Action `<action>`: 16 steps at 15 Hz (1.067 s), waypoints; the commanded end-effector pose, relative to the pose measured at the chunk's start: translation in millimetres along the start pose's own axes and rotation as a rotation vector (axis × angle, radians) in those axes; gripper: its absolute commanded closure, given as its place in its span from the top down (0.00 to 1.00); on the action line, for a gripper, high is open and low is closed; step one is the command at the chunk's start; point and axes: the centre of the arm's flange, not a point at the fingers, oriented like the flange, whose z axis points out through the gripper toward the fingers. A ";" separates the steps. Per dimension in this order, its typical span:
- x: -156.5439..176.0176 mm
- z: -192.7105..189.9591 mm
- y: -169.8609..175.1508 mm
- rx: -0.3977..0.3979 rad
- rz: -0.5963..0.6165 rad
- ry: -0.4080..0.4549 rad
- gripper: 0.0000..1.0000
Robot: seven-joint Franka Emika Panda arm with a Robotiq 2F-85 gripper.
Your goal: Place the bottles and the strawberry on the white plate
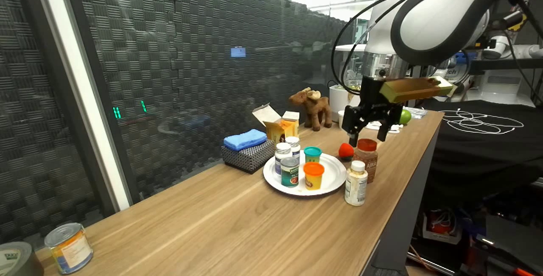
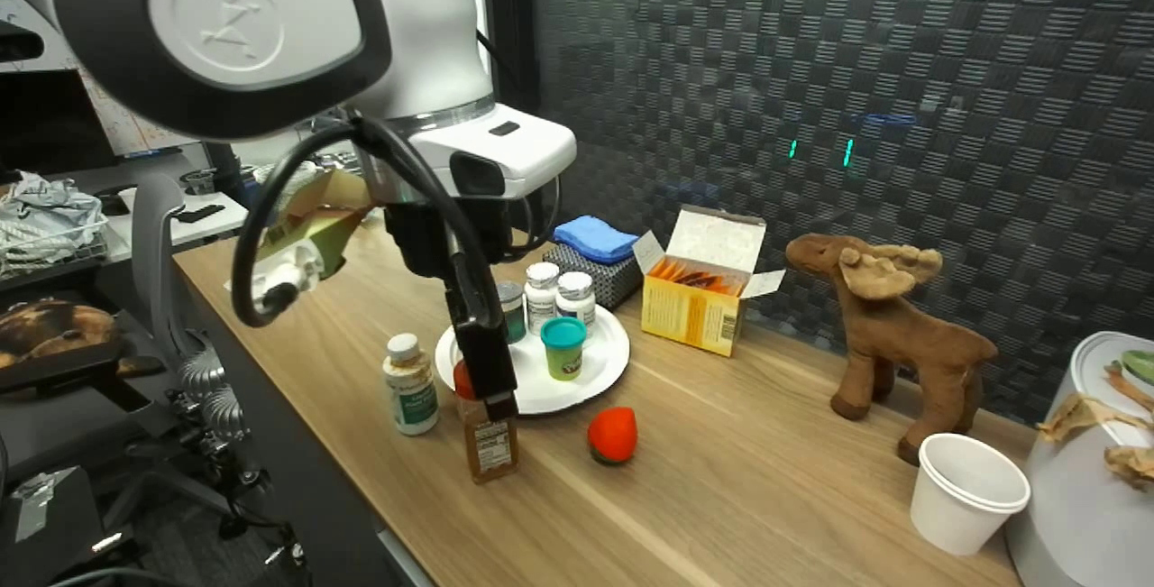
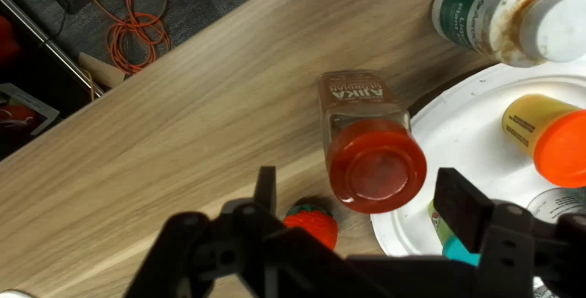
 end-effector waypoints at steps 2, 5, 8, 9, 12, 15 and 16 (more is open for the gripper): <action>7.4 -3.6 -6.3 0.042 -0.041 0.011 0.49; 0.4 -6.5 -11.6 0.071 -0.059 -0.002 0.26; -4.8 -15.6 -17.9 0.085 -0.057 -0.007 0.23; -5.6 -20.6 -19.6 0.075 -0.054 -0.001 0.23; -6.6 -40.1 -23.3 0.020 -0.064 0.026 0.23; -6.1 -59.8 -29.4 -0.032 -0.080 0.041 0.23; -5.6 -64.6 -33.1 -0.043 -0.087 0.041 0.23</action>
